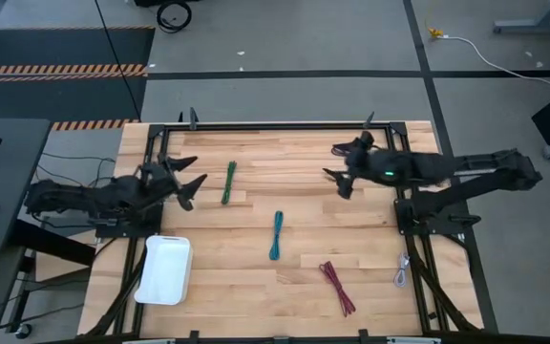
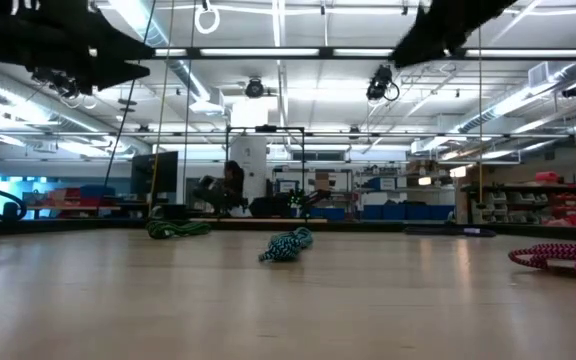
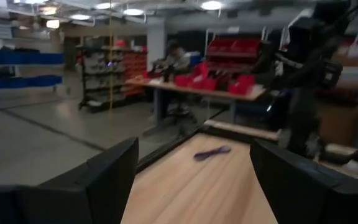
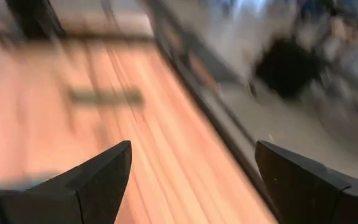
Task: Pick and place USB-C Cables
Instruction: Put the dark blue charger cable into the white bin
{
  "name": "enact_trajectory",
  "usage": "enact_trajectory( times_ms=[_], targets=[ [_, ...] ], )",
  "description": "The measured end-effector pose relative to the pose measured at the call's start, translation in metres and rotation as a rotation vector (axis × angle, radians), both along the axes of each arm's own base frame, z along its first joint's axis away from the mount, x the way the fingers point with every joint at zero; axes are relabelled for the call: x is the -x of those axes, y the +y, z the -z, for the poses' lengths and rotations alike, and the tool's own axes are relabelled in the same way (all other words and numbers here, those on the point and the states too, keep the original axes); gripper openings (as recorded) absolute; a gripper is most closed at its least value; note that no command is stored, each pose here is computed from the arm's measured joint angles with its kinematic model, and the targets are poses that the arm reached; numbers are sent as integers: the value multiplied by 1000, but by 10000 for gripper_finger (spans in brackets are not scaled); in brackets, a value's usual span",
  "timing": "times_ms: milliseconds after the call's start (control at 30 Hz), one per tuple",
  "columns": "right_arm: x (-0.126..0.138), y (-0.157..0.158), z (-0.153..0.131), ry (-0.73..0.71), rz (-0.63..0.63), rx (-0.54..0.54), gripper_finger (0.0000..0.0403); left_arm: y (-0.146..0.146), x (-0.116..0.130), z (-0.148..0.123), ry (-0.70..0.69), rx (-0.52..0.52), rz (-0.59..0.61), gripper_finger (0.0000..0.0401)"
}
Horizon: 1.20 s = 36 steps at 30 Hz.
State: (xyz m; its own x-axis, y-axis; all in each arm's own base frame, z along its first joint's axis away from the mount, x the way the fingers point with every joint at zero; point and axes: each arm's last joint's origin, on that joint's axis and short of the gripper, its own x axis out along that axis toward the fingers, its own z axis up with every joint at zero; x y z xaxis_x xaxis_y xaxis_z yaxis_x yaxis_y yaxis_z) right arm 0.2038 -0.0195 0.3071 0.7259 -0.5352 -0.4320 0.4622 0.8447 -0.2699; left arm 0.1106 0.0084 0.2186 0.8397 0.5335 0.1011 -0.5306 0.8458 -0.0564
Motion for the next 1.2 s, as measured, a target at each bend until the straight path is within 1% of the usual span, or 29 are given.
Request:
enact_trajectory(
  times_ms=[100,200,367,433,567,700,767,867,933,1133,1200],
  targets=[
    [-11,-13,13,182,86,-32,349,0,-6,5,53,-2,-33,318],
    [-18,-29,34,369,175,-69,349,1,-10,7,76,-3,-70,318],
    [-18,-62,67,627,327,-140,348,1,-14,4,58,-26,-81,318],
    [-18,-75,78,692,377,-167,348,1,-15,2,42,-32,-83,318],
    [-17,-99,96,770,453,-209,348,1,-14,1,31,-34,-83,318],
    [-12,-121,112,845,481,-273,348,1,-14,1,31,-34,-83,318],
    [-10,-130,120,846,485,-341,348,1,-14,1,31,-34,-83,318],
    [-8,-142,129,802,488,-464,348,1,-14,1,31,-34,-83,318],
    [-8,-147,134,783,482,-510,348,1,-14,1,31,-34,-83,318],
    [-5,-157,140,803,476,-507,347,1,-14,1,31,-35,-83,318],
    [-3,-161,140,782,485,-506,347,1,-14,1,32,-35,-83,318]
  ],
)
